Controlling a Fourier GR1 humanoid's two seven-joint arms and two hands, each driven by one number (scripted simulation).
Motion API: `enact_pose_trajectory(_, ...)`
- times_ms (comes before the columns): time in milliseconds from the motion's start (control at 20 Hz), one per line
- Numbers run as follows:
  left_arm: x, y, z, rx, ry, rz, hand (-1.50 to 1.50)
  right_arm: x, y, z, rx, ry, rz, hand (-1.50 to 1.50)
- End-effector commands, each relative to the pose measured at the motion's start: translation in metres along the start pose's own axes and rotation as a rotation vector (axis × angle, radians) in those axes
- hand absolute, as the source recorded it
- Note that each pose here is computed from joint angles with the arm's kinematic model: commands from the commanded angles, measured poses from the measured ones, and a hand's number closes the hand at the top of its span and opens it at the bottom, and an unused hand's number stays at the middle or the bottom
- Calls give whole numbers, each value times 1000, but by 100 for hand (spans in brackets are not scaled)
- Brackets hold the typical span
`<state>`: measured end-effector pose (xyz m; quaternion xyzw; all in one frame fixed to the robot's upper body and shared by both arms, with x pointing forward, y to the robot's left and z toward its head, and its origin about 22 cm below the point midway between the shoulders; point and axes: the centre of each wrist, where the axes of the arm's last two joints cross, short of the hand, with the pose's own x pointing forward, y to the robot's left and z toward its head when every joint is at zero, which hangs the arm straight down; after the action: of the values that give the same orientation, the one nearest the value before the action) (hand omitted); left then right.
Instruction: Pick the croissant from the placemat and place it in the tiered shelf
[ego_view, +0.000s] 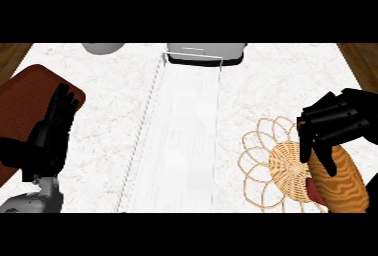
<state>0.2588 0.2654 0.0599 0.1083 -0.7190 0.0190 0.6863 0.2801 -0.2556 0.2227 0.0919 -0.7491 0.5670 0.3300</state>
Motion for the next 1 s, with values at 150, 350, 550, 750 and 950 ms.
enact_pose_trajectory(150, 2, 0, 5, -2, -2, -18, 0, -2, 4, -57, -64, 26, -31, 150)
enact_pose_trajectory(350, -13, 1, 6, -19, 5, -5, 0, -27, 8, -80, -94, 48, -67, 150)
enact_pose_trajectory(550, -6, -3, 12, -16, -6, -6, 0, -36, 29, -102, -96, 47, -80, 150)
enact_pose_trajectory(750, 3, -5, 7, -5, 6, -4, 0, -44, 40, -133, -141, 31, -91, 150)
enact_pose_trajectory(950, -9, -8, 5, -15, 16, 2, 0, -68, 54, -142, -145, 16, -120, 150)
